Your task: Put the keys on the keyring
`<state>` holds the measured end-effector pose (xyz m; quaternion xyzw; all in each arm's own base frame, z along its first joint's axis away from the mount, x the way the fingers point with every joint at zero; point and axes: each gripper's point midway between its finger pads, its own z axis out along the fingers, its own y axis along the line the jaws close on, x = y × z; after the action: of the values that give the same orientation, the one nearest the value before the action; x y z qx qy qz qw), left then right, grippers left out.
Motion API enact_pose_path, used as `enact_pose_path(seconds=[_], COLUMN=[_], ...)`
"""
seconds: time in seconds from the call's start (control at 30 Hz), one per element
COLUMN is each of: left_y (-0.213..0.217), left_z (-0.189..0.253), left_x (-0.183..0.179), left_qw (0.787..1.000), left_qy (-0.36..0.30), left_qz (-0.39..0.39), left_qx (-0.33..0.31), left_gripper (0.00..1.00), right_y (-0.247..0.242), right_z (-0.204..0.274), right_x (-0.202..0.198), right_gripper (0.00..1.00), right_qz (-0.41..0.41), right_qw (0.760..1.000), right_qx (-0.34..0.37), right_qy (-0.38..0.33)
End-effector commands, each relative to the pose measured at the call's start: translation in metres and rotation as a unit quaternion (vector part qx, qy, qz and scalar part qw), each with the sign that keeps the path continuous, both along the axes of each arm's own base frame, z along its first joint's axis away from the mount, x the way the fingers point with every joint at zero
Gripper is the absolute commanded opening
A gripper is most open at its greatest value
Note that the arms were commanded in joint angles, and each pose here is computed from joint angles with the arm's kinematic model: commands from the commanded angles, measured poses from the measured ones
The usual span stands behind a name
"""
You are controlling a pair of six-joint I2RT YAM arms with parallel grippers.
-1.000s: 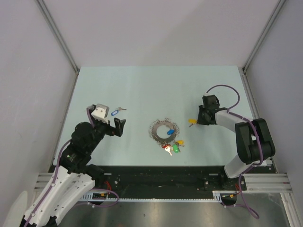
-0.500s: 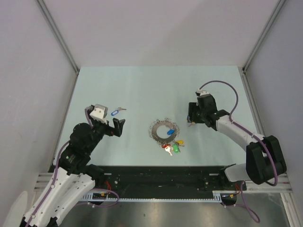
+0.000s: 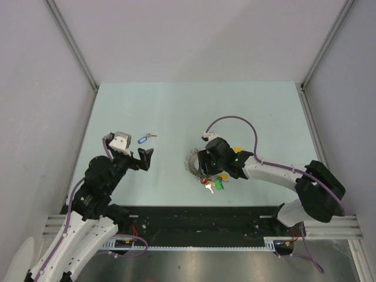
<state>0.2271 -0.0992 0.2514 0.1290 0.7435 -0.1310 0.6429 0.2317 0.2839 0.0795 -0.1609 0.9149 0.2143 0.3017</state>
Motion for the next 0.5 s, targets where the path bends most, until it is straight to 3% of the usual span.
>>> enact_pose_path(seconds=[0.0,0.23,0.47], left_y=[0.006,0.004,0.004], left_z=[0.005,0.004,0.002], left_x=[0.003,0.003,0.004], left_qw=[1.0,1.0,1.0], left_qy=[-0.012,-0.01,-0.007], left_qz=[0.016,0.013,0.013], left_qx=[-0.005,-0.004,-0.001], left_gripper=[1.0,1.0,1.0], right_y=[0.007,0.007,0.009], right_z=[-0.017,-0.048,-0.067], right_x=[0.001,0.002,0.005], right_gripper=[0.61,0.57,0.4], right_qz=[-0.046,-0.027,0.02], right_qw=[0.999,0.998,0.996], right_qx=[-0.015,-0.041,-0.072], right_qy=[0.012,0.031,0.047])
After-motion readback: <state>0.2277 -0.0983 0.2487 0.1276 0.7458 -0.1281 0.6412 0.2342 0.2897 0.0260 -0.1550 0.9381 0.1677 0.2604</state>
